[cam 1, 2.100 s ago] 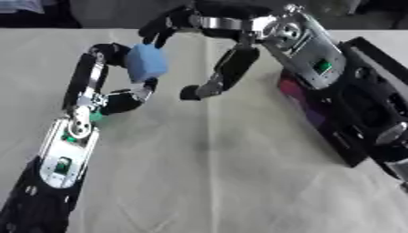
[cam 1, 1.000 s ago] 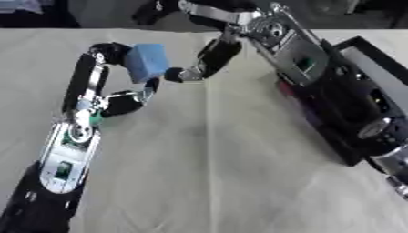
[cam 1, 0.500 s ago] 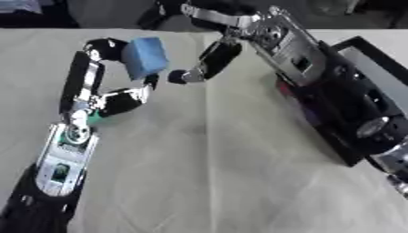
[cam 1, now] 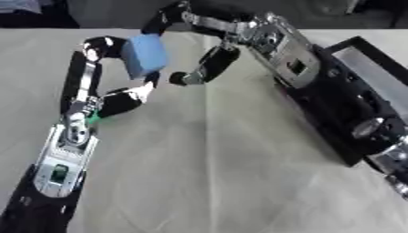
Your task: Pick up the objects with one hand, pass them to the other hand, and then place them into the box on the other side of the table.
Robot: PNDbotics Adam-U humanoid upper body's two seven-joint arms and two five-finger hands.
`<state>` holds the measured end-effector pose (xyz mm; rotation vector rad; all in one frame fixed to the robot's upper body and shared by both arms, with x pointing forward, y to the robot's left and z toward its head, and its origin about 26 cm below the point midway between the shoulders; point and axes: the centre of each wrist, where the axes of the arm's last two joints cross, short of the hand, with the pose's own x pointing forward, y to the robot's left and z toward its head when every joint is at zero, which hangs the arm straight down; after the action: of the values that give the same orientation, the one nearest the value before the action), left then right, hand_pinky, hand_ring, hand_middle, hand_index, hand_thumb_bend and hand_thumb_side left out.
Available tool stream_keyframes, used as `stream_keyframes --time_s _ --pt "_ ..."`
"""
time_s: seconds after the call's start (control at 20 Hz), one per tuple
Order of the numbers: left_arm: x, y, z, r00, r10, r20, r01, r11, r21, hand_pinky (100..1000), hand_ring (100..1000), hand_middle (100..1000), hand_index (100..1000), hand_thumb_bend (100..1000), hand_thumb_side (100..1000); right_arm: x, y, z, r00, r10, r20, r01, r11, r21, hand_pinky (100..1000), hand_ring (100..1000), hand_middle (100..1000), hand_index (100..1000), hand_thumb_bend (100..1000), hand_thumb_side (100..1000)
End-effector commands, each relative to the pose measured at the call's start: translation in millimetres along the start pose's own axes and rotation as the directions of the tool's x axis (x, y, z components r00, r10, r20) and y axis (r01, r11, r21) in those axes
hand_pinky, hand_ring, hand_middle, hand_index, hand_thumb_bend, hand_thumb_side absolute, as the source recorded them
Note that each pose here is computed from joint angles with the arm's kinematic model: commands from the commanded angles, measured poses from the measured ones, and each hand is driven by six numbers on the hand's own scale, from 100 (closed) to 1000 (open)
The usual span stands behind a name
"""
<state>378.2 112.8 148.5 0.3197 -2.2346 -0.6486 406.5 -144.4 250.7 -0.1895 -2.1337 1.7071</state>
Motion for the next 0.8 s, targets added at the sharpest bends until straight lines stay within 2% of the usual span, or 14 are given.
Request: stream_keyframes --time_s 0.05,0.8 --pt "8.0 -0.7 -6.9 0.999 0.015 0.04 -0.015 1.0 -0.001 708 558 435 461 100 100 2.6 -10.3 -3.2 1.0 0.009 0.012 -0.009 1.0 -0.022 889 794 753 849 363 100" --pt "12.1 -11.3 -10.5 0.998 0.045 0.038 -0.045 0.999 -0.015 709 556 434 460 100 100 1.9 -9.3 -5.1 0.999 -0.046 -0.003 0.046 0.998 -0.03 882 766 707 819 310 100"
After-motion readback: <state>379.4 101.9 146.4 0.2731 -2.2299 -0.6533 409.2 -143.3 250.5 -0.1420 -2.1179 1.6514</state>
